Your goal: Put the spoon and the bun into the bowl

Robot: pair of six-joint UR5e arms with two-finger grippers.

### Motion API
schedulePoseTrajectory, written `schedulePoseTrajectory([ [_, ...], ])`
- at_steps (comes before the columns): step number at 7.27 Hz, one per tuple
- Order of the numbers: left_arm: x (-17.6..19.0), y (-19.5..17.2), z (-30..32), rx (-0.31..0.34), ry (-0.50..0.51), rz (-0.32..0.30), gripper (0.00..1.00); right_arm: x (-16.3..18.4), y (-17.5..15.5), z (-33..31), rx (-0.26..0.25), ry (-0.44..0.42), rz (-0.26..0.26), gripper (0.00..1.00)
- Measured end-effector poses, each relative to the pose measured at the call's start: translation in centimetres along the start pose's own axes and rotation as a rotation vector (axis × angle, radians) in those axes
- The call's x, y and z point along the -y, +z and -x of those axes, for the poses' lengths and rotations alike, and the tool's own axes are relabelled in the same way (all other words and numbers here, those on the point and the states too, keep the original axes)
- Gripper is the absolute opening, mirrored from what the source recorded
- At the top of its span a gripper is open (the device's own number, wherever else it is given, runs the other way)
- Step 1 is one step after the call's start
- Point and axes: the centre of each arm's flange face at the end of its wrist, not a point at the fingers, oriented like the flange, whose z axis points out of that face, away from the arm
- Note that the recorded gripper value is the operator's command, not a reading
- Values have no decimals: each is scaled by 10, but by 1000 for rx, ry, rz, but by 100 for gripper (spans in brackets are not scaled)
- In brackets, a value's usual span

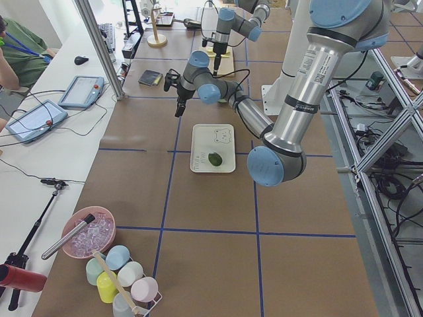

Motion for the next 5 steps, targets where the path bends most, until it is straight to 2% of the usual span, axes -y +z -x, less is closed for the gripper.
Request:
schedulePoseTrajectory([
  [1, 10, -5, 11, -5, 23, 14, 100, 32, -23, -32, -34, -21, 16, 100],
  [3, 35, -19, 65, 11, 109, 35, 100, 85, -66, -116, -143, -118, 48, 100],
  [5, 56, -37, 149, 69, 210, 45, 100, 116, -95, -212, -266, -237, 88, 100],
])
